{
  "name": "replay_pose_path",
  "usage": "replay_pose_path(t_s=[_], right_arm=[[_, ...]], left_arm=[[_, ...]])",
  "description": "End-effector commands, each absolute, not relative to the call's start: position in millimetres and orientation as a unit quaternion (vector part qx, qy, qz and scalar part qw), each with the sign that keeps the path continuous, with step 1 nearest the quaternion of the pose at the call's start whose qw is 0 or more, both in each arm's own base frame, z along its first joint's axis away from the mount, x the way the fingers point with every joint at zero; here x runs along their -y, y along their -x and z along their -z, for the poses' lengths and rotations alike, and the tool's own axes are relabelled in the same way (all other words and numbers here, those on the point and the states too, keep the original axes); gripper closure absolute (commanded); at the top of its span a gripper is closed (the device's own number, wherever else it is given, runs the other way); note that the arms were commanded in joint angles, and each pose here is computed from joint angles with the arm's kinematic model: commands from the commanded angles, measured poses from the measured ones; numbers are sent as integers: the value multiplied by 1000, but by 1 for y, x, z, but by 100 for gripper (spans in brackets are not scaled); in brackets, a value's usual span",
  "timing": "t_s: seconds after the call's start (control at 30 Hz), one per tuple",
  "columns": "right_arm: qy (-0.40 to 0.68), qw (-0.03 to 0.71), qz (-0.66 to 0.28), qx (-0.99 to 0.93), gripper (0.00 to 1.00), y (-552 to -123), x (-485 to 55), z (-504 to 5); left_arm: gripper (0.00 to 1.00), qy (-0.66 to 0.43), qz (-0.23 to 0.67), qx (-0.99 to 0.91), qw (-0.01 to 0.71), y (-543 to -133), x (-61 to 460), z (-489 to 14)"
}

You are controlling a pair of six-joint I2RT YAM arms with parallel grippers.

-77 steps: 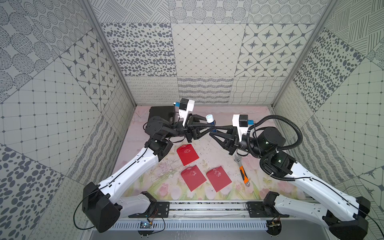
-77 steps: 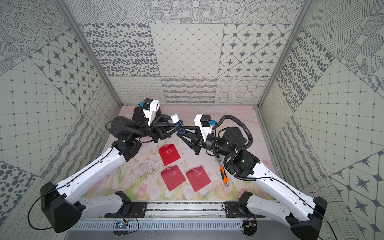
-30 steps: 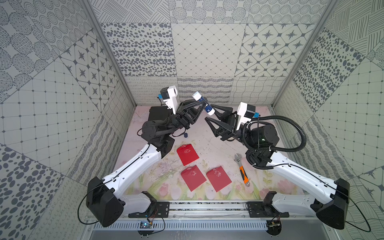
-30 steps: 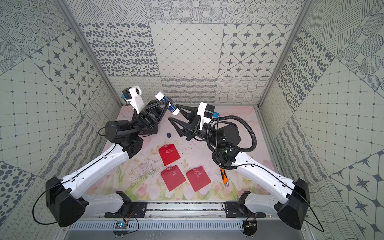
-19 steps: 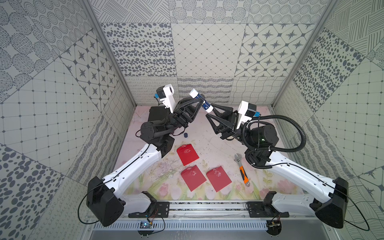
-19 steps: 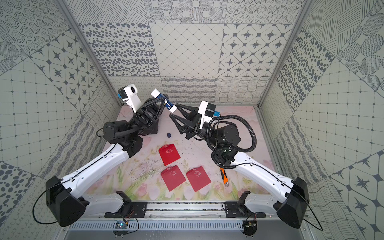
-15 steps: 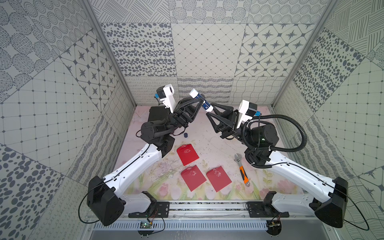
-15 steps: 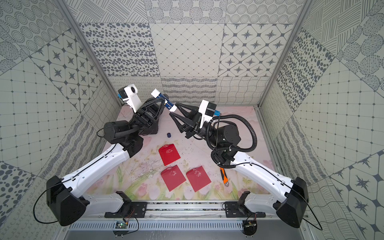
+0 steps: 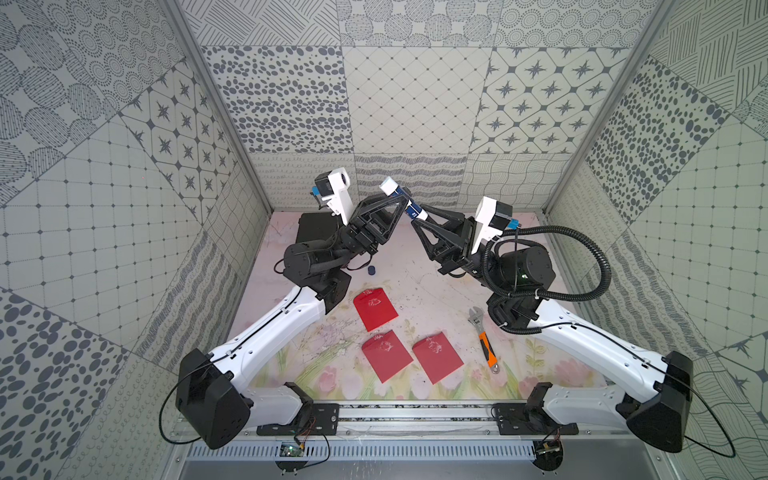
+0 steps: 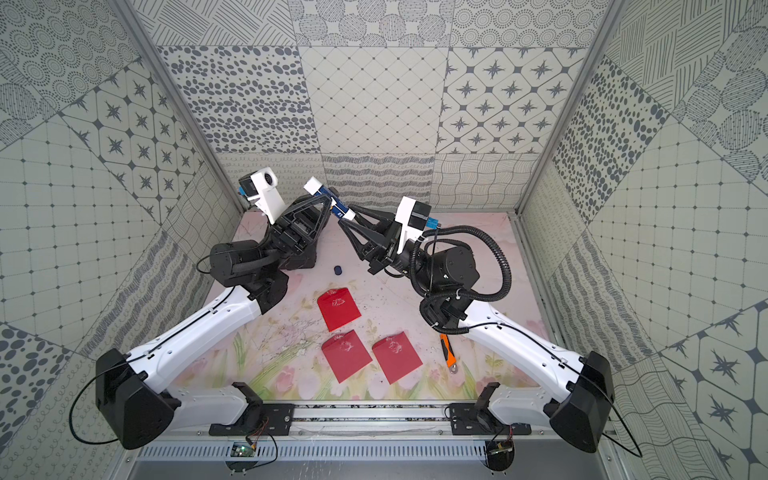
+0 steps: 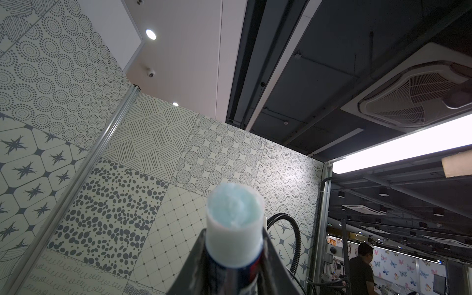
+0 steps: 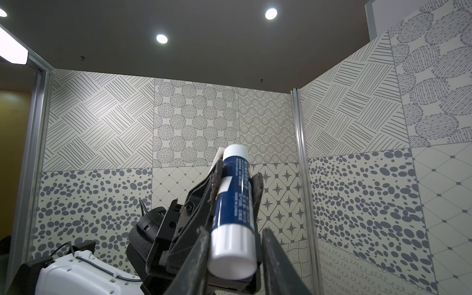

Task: Seal the envelope with a glue stick
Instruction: Unscrew the glue stick.

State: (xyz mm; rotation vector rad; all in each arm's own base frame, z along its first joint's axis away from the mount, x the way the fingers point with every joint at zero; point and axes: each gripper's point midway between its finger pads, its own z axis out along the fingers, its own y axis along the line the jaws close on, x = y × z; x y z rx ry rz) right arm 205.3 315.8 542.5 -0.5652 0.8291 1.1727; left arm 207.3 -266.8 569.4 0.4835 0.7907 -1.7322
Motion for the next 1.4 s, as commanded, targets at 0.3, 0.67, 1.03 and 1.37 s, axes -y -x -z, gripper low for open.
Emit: replay_pose_path(t_s=[0.3,0.67,1.03,1.37], right_arm=[[245,731,-532,-351,71,-199,-308,-557],[252,735,-525,-347,81,-198,-309,-558],[262,751,-496,-349,84,-199,-307,-557],[256,711,-539,-372,91,-191,-305,-565]], left_arm=[[95,-210,739,-286,573,-191,255,-587],[96,-210,740,-287,572,-192,256,-588],[97,-203,739,-295,572,-197,257,-586],[98,-222,734,-290,572,-191,259,-586]])
